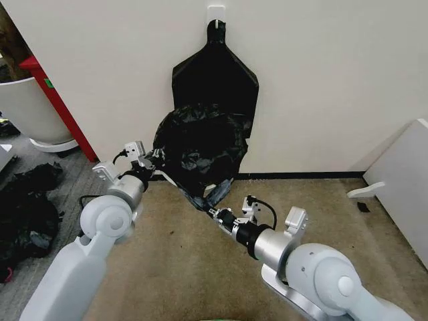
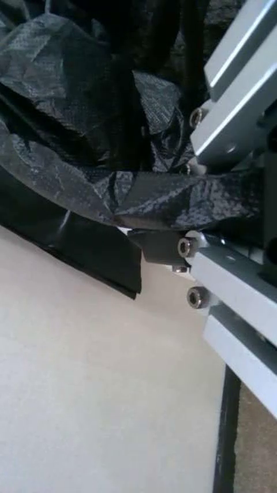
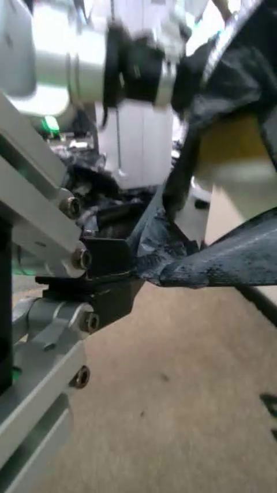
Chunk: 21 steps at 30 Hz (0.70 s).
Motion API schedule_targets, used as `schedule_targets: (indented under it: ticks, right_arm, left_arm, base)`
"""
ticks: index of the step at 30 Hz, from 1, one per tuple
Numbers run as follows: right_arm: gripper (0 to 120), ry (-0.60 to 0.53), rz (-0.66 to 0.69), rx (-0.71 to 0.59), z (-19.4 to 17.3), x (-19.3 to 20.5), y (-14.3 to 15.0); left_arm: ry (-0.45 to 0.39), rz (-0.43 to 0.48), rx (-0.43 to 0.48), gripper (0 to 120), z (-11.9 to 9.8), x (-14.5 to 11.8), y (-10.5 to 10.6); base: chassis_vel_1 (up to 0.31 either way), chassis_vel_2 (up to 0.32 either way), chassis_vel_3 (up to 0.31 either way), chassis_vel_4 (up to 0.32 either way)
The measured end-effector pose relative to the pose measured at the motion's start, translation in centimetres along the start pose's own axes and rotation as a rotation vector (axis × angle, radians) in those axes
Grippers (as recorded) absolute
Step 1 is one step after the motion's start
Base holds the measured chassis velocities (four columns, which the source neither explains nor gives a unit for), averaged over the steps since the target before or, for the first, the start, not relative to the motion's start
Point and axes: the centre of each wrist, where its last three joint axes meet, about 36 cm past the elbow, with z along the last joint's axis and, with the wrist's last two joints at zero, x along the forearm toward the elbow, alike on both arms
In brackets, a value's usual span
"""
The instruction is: Place the garbage bag over the trash bin.
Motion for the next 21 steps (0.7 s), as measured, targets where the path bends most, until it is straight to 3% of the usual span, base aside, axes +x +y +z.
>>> schedule_targets:
  ticks: [21]
  right_arm:
    - [0, -0.098, 0.165, 0.040, -0.8, -7.0, -5.5]
  left_arm:
    - [0.058, 0.019, 0.075, 1, -0.8, 1.6, -0.8]
  base:
    - [0.000, 0.000, 0.000, 0.000]
